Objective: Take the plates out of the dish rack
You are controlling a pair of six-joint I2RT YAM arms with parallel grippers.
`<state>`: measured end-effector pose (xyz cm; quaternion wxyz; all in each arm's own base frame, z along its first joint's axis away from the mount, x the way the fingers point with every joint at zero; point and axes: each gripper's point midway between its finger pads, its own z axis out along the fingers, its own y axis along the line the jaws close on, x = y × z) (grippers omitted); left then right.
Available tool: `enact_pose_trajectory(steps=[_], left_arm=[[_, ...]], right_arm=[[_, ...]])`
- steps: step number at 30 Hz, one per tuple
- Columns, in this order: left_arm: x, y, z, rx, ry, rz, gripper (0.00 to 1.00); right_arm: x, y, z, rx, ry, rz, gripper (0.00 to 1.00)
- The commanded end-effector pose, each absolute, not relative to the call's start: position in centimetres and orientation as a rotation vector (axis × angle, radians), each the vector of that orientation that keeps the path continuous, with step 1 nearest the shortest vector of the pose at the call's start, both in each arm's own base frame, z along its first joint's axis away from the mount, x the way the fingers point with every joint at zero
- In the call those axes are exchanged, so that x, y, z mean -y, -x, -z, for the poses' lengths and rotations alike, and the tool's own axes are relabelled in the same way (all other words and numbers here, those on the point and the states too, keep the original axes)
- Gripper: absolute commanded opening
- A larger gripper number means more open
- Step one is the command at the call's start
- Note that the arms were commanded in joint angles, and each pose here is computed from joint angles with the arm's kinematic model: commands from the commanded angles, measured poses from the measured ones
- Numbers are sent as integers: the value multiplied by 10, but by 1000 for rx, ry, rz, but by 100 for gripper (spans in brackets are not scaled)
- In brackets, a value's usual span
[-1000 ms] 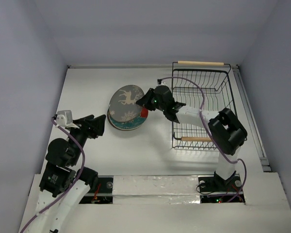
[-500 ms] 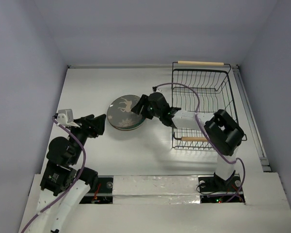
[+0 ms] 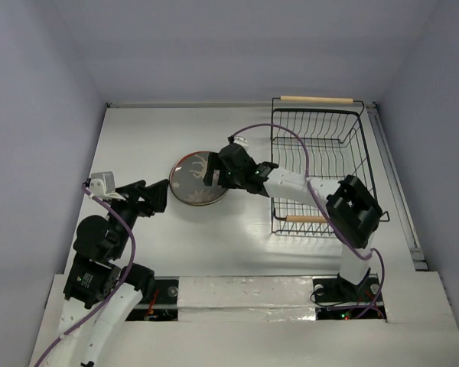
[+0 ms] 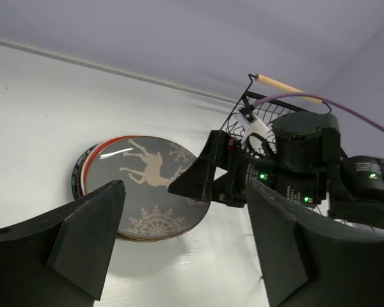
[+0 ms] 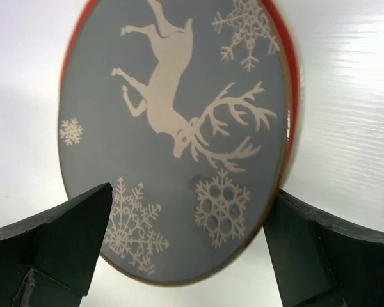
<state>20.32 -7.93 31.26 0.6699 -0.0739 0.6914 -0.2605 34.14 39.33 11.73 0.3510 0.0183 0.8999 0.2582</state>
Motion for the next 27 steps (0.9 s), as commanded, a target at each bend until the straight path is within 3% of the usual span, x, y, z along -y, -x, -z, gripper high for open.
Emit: enact_pose_trajectory(steps=[1,6,16,18,21,22,24,27], left_arm=[[72,-205,-326,-1504,194,574,78],[65,-204,-326,-1497,230,551,97],[63,-206,-325,-1505,245,536,99],[62,-205,-326,-1504,251,535,99],[61,-207,-325,-1507,256,529,99],[61,-207,-327,-1507,259,530,99],[63,-208,-328,-1515,257,532,99],[62,-205,-343,-1489,246,537,99]], right_arm=[[-383,-347,-158,-2272,59,-539,100],[-374,-341,-159,-2284,98,-500,100],[-365,-324,-246,-2105,175,-611,97],[-347,-318,-293,-1994,129,-652,88],[-302,-303,-357,-1831,51,-656,26],[-287,-298,-365,-1801,35,-634,0],[-239,-280,-411,-1668,-64,-631,0],[-177,-261,-433,-1551,-178,-550,0]])
